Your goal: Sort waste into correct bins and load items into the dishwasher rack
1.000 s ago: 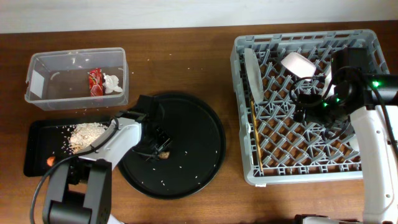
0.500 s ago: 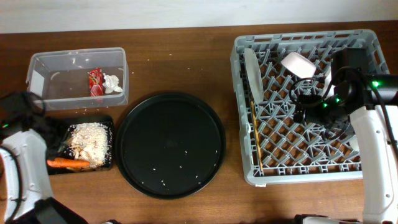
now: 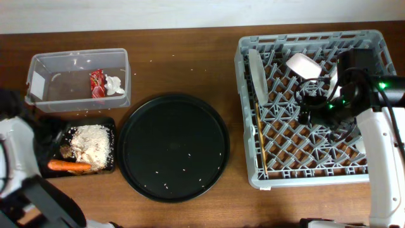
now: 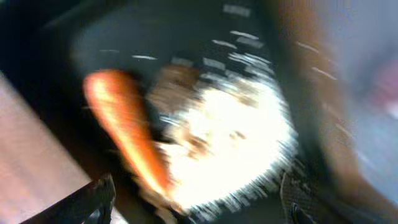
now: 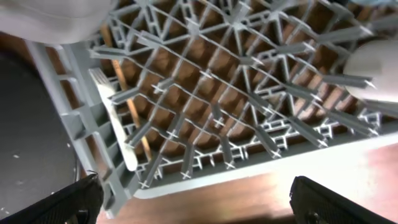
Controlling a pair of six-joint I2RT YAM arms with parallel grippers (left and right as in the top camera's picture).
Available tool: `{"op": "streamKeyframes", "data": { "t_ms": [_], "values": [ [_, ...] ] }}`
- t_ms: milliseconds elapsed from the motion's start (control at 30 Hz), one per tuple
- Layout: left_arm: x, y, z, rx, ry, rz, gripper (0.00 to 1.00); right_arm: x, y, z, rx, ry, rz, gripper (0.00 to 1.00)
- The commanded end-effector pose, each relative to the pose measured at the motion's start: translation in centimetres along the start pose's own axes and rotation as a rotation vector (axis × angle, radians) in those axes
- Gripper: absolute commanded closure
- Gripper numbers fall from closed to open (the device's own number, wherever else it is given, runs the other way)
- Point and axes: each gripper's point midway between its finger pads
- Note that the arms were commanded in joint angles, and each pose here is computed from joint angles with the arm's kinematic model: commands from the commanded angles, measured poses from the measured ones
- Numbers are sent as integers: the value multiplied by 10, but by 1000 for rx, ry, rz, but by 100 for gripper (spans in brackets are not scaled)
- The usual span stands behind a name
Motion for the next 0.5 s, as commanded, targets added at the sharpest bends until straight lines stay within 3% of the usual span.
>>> {"op": "streamKeyframes", "data": {
  "t_ms": [0, 33, 100, 133, 200, 300, 367, 467],
  "values": [
    [63, -74, -98, -614, -210, -87, 3, 5, 2, 45, 159, 269, -12, 1],
    [65, -121, -113, -820, -207, -34, 1, 4, 4, 57, 211, 328, -16, 1],
    [65, -182, -96, -1031, -94, 85, 1, -10, -4, 54, 238, 282, 61, 1],
    [69, -196, -70, -1051, -20, 175, 1, -17, -17, 41, 221, 221, 136, 1],
    [88, -199, -53, -1052, -20, 166, 2, -16, -25, 40, 215, 219, 148, 1],
    [146, -198, -27, -1016, -323, -199, 1, -12, -48, 27, 192, 190, -149, 1],
    [161, -204, -2, -976, -466, -358, 1, 4, -67, 13, 198, 143, -317, 1],
    [198, -212, 12, -925, -666, -509, 1, 26, -78, 10, 202, 138, -419, 1]
  ]
}}
Point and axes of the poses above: each gripper's point midway between its finger pads, its own x axis back along the fingers, its own z axis along the line the jaws close on, y = z × x, and after that the axes turned 1 degree about x, right-handed
